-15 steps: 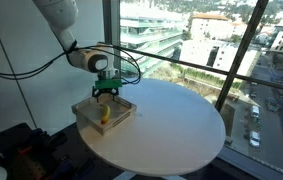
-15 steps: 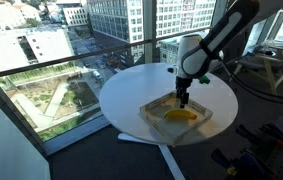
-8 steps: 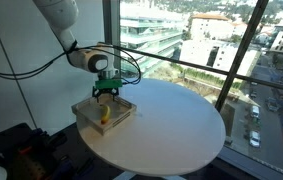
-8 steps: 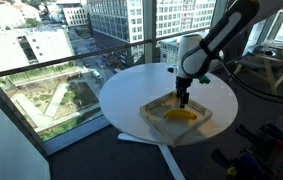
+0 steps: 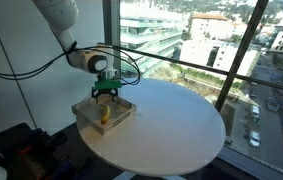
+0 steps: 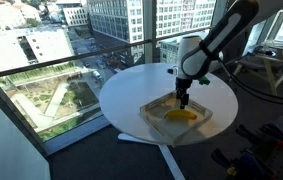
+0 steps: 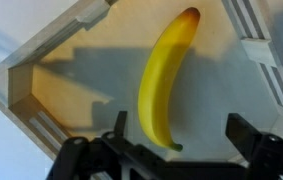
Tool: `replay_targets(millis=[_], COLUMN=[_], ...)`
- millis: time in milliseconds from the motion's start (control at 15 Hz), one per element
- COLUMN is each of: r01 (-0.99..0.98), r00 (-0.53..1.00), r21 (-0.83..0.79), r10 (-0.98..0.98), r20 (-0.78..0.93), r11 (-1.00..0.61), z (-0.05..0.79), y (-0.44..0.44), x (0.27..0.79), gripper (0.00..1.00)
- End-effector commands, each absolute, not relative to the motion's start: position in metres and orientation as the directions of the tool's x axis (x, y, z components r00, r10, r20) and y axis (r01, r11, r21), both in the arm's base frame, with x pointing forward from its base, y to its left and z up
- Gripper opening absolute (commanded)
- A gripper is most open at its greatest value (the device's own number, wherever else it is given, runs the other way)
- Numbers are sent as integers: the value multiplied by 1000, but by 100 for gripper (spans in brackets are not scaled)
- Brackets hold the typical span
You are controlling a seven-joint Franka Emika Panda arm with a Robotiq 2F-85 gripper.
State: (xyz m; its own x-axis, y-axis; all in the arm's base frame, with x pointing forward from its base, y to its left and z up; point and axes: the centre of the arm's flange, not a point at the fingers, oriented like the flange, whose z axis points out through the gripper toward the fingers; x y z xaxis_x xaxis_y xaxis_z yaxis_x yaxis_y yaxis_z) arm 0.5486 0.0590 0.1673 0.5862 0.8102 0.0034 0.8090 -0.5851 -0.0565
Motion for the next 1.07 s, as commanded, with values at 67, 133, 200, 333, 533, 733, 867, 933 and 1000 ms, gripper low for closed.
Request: replay_targets(millis=[67,133,200,333,533,733,867,933,1000], r01=[812,812,813,816,816,814,812,811,810], r00=[583,583,581,578,578,580,584,585,587], r21=[-42,-37,-34,-21,-16,-4,3,5,7], r10=[812,812,814,816,816,814,811,810,809], r20=[0,-2,-4,-12,-19,-27,-31,-33,-34], r11=[-583,-583,-581,-578,-578,-580,-584,-585,-587], z=[170,170,169,170,169,167,165,165,163], y=[61,62,62,63,63,64,64,65,65], x=[549,548,548,547,547,547,546,546,546], gripper=[100,100,100,100,100,100,100,100,100])
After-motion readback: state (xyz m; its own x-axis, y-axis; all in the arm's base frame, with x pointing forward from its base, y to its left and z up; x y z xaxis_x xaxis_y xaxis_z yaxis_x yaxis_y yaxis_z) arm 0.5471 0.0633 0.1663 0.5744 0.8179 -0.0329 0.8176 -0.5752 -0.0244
